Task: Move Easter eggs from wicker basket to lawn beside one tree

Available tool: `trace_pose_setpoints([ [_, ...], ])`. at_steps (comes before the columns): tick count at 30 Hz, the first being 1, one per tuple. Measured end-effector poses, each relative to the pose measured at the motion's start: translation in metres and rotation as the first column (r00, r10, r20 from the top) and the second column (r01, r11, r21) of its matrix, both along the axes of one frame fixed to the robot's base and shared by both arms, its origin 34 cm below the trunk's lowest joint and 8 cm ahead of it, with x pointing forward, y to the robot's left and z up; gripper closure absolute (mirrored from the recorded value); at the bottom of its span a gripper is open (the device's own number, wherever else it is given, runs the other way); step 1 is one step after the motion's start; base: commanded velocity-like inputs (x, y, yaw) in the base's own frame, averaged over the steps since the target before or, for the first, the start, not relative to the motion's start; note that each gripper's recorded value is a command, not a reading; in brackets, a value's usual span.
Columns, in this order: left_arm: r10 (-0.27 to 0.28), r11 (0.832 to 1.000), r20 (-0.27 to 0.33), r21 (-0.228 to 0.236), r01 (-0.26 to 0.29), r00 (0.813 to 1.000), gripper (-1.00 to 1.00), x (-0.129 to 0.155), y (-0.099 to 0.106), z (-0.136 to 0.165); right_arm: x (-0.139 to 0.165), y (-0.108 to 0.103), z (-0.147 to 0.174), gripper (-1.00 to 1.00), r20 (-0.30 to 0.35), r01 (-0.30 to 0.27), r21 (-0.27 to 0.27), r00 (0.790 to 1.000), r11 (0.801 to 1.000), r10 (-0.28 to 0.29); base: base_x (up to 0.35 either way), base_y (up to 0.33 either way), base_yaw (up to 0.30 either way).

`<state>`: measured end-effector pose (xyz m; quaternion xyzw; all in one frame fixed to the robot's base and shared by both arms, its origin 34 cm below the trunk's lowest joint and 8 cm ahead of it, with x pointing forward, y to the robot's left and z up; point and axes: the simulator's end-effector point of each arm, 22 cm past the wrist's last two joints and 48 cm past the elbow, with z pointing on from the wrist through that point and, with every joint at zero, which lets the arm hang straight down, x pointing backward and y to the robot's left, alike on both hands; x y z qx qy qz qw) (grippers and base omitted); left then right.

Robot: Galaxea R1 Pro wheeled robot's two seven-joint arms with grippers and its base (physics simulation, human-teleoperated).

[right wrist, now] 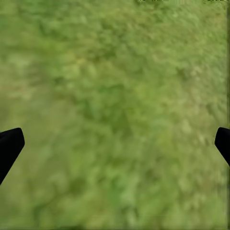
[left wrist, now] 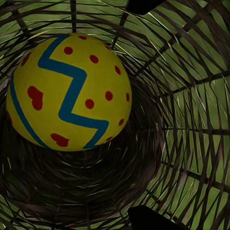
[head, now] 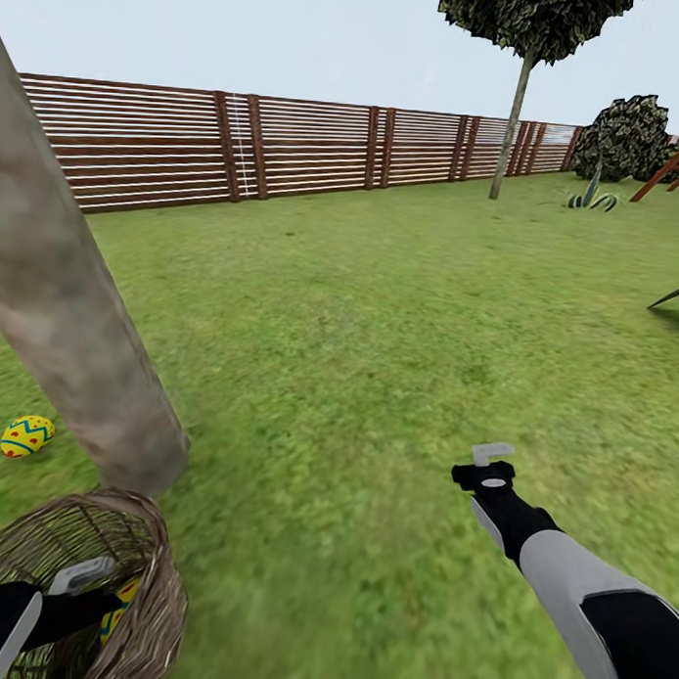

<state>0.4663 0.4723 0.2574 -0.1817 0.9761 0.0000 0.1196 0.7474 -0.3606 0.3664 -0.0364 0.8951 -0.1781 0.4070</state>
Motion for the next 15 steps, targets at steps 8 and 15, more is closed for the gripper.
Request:
trace_pose_setpoints([
  [8, 0.000, 1.000, 0.000, 0.000, 0.000, 1.000, -1.00, 0.000, 0.000, 0.000, -0.015, -0.008, -0.017, -1.00, -0.040, 0.008, -0.008, 0.999, 1.000, -0.008, 0.000, 0.000, 0.000],
  [15, 0.000, 1.000, 0.000, 0.000, 0.000, 1.000, -1.00, 0.000, 0.000, 0.000, -0.015, -0.008, -0.016, -1.00, -0.035, 0.014, -0.002, 0.999, 1.000, -0.014, 0.000, 0.000, 0.000],
])
